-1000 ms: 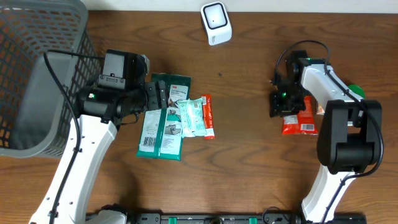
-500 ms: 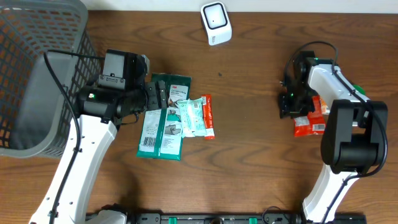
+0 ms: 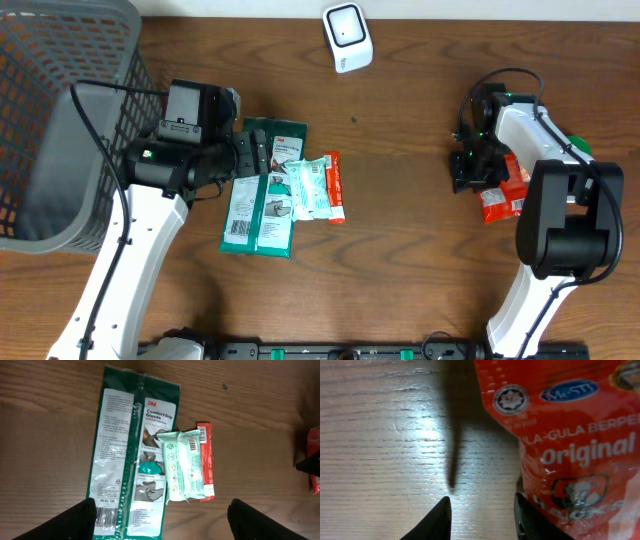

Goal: Scan the item barcode
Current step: 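Release the red packet and lift the right gripper off it, then move the right gripper left over the thin red stick packet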

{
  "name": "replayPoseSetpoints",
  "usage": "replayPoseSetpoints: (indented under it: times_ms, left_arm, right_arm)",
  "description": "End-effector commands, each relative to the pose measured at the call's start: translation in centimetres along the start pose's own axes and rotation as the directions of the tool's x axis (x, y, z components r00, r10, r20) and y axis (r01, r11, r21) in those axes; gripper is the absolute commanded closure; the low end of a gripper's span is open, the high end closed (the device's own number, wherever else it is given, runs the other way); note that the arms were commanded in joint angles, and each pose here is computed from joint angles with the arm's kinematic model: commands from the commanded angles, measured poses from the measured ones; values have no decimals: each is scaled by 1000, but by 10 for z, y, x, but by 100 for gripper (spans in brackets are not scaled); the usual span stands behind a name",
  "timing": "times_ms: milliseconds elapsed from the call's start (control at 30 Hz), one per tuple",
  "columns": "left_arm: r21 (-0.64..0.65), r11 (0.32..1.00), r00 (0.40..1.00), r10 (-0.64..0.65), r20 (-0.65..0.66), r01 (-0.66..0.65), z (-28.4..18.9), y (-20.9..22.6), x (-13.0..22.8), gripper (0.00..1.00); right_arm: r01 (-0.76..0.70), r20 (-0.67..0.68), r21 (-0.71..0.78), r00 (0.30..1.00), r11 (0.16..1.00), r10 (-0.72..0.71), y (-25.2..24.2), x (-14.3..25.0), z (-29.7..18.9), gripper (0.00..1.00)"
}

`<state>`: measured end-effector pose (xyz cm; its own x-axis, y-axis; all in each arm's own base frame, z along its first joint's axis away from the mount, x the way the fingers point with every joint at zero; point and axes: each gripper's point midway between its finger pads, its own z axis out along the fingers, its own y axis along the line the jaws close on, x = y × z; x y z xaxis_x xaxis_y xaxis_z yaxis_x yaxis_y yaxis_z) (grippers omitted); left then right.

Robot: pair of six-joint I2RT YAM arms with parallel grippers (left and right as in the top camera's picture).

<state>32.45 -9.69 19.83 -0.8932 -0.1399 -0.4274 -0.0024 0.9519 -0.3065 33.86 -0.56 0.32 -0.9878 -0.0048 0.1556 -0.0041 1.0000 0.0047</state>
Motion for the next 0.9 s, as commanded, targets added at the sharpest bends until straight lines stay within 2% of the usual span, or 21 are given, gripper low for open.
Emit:
replayPoseSetpoints:
  times_ms: [0,200,400,500,733,867]
  left_arm:
    - [-3,1000,1000,5,-7,-5,1,1,1,16]
    - [-3,1000,1000,5,-7,-5,1,1,1,16]
    - [-3,1000,1000,5,-7,-5,1,1,1,15]
    - [-3,1000,1000,5,-7,-5,1,1,1,16]
    - [-3,1000,1000,5,-7,-5,1,1,1,15]
    - [-3,1000,1000,5,-7,-5,1,1,1,15]
  right_arm:
    - [4,55,-9,998,1000,-3,2,-12,-8,63]
    - [-34,136,-13,990,999,36,0,-32,-10,64]
    - [-35,141,-18,989,999,37,2,-33,-10,64]
    - [-25,142,-78,989,997,36,12,-32,-17,63]
    - [87,282,-287,959,954,-3,60,-27,-88,53]
    - [172,388,-311,921,935,-40,88,-20,-128,44]
